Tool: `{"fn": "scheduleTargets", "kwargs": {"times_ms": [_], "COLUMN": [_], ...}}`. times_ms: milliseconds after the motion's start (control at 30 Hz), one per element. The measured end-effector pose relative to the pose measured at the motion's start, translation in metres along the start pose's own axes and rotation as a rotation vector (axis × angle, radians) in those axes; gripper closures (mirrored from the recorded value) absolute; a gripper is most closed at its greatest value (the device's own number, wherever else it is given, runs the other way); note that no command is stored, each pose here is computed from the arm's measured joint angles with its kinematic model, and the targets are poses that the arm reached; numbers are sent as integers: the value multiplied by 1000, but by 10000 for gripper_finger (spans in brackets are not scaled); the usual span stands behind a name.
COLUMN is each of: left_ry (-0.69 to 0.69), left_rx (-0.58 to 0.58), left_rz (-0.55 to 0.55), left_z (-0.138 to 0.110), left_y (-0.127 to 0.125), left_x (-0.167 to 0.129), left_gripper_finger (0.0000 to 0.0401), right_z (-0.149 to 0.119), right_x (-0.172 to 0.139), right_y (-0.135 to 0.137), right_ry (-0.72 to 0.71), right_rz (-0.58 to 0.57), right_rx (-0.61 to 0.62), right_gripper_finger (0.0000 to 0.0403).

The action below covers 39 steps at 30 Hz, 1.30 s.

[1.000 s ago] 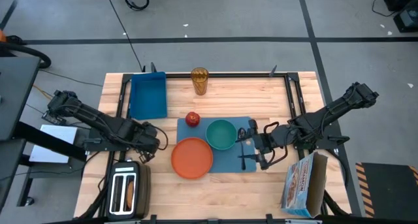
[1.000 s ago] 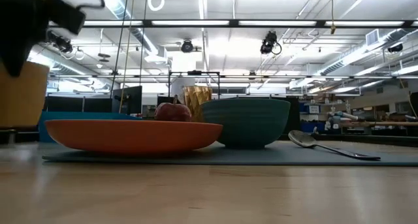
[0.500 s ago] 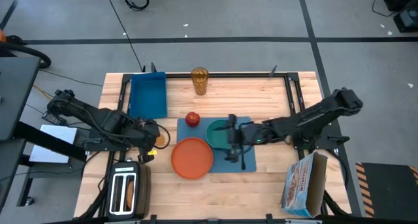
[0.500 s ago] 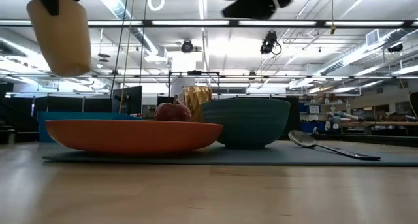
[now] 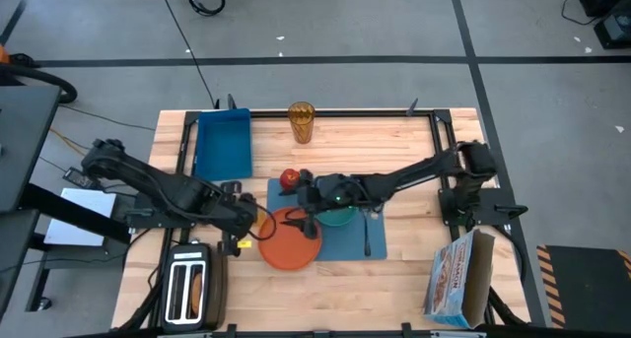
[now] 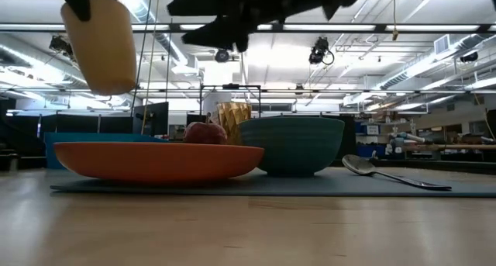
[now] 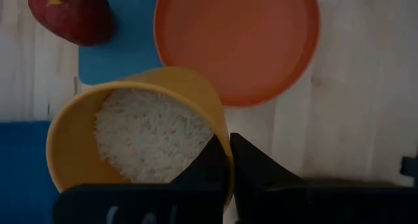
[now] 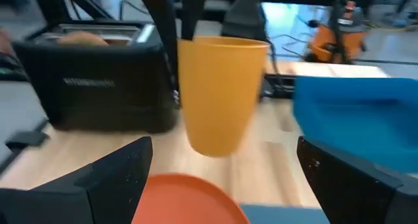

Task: Arrange a breakfast setting
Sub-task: Put the yellow cup of milk on the blue cutting board to the top right of the green bowl

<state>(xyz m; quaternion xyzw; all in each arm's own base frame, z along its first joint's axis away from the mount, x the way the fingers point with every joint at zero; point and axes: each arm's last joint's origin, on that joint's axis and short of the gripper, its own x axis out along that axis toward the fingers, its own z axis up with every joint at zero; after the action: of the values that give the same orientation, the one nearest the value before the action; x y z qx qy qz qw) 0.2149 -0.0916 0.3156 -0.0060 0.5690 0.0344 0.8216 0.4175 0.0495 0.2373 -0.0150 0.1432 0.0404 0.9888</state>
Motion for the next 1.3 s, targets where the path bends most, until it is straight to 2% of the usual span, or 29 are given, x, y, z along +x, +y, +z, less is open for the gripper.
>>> {"fn": "scheduleTargets", "kwargs": {"times_ms": [133,267,467,833,1000,1300], "left_ry": [-10,-60,-52,-72,-88,-121], "left_rx": [57,105,161,209,209,212], "left_rz": [2,-11,-1,14,12,8], "left_z": [4,13,21,30,32,35], "left_y": [-1,1,4,3,2,1], "left_x": [4,7,17,27,27,27], "left_gripper_finger": [387,387,387,385,386,383], "right_z": [-14,-24,-26,-33,-33,-33], "right_x": [21,39,61,61,61,61], "right_y": [-5,-6,-14,-19,-19,-19], "right_ry": [-7,3,0,85,75,83], "right_rz": [52,110,89,115,94,89], "right_rx": [30,-11,24,-11,-4,-3], "right_gripper_finger": [8,4,5,10,27,87]}}
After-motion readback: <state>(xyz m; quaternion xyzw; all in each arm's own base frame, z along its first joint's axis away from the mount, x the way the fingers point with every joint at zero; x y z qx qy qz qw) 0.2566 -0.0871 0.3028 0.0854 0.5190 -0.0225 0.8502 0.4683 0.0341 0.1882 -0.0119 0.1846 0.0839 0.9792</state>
